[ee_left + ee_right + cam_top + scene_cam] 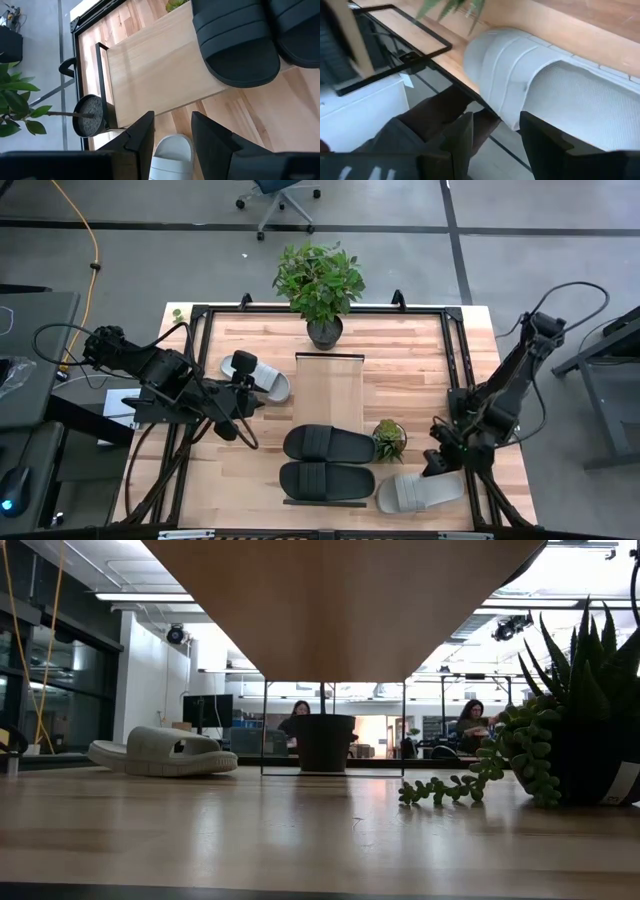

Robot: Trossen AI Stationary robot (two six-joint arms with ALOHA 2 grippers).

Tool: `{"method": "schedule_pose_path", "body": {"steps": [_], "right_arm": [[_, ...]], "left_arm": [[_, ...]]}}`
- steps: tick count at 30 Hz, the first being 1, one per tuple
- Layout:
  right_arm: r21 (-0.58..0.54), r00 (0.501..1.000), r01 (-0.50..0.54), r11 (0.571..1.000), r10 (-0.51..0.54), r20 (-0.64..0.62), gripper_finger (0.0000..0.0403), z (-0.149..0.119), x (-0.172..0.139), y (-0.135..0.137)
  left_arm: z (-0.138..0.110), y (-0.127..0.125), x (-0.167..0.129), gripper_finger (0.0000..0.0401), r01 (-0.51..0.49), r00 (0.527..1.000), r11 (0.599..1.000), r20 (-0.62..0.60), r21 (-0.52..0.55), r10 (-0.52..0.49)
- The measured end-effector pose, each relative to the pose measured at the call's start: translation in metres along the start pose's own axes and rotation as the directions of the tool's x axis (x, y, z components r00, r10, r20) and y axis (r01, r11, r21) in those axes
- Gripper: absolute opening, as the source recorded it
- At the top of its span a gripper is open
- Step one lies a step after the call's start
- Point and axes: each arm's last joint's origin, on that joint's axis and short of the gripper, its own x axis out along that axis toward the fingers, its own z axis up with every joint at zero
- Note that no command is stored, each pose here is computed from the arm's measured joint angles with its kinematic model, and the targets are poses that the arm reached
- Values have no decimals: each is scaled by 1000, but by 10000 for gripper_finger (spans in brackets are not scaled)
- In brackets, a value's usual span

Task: Pick and place slides into the shelf
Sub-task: Put the bottom gray slide into the shelf

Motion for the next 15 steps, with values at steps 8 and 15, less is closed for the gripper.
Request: {"method": "schedule_pose_path", "body": {"steps": [8, 15], "right_arm": [[-5, 999, 43, 999, -43, 11, 154, -4, 20, -1], [5, 998, 65, 998, -65, -11, 154, -19, 39, -9]], "left_arm": [[-1, 0, 0, 117, 1, 1000, 1000, -11, -23, -1], [-2, 0, 0, 117, 1, 1000, 1000, -17, -21, -2]]}}
